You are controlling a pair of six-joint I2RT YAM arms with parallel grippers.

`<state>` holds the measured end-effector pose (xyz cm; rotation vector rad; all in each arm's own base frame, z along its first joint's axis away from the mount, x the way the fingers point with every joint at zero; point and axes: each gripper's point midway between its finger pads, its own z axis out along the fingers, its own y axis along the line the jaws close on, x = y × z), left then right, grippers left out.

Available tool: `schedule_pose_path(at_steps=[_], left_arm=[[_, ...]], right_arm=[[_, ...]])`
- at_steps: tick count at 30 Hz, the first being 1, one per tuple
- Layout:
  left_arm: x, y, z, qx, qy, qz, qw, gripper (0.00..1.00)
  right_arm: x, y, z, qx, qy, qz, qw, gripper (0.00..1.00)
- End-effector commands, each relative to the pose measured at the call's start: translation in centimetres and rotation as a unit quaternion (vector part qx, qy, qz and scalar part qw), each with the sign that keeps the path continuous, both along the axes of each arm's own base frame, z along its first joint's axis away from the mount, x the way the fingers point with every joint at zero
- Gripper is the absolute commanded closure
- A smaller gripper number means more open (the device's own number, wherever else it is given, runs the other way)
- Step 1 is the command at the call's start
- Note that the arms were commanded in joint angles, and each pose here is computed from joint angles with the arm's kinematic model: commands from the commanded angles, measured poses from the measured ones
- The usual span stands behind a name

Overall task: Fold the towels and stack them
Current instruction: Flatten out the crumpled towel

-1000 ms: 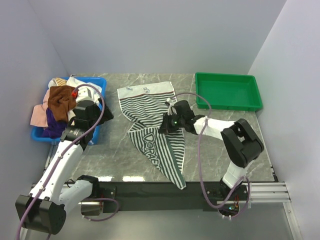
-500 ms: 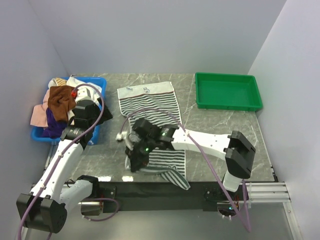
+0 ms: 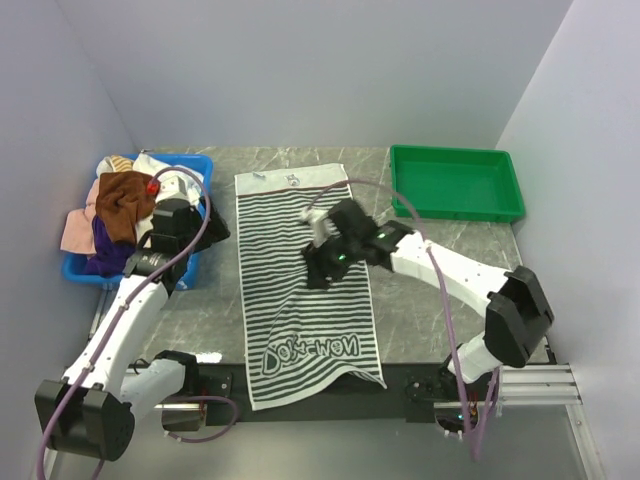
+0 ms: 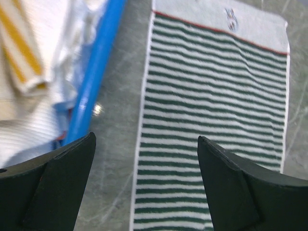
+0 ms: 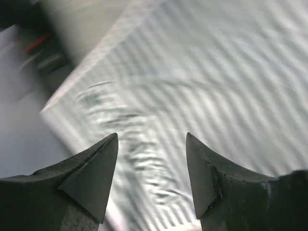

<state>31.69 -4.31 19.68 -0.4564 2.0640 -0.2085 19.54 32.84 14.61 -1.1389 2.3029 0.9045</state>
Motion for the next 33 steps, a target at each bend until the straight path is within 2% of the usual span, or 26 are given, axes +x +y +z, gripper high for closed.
schedule_pose_path(at_steps=[1,6,10,18,26,31,33], left_arm=[[0.3,-4.0,0.0,-0.058,0.015,-0.058,0.997,0.08],[0.0,-8.0,-1.9,-0.056,0.058,-0.087,0.993,0.08],[-0.7,-11.1,-5.4,-0.049,0.112,-0.104,0.987,0.08],[-1.6,-11.5,-11.5,-0.038,0.19,-0.084,0.978,0.08],[-2.4,-11.2,-15.2,-0.02,0.239,-0.078,0.968,0.08],[-2.5,-11.1,-16.1,-0.013,0.256,-0.072,0.964,0.08],[-2.4,-11.2,-15.8,-0.014,0.255,-0.074,0.964,0.07]], right_arm=[[6.3,-4.1,-0.4,-0.028,-0.059,-0.172,0.983,0.36],[8.1,-6.7,-4.3,-0.069,-0.058,-0.232,0.969,0.37],[8.1,-7.2,-7.1,-0.085,-0.027,-0.247,0.965,0.37],[6.7,-10.0,-11.7,-0.141,0.043,-0.287,0.946,0.36],[6.3,-15.2,-13.7,-0.159,0.097,-0.38,0.906,0.37],[6.8,-16.8,-13.1,-0.165,0.076,-0.413,0.893,0.37],[7.1,-16.6,-11.8,-0.149,0.056,-0.409,0.899,0.37]])
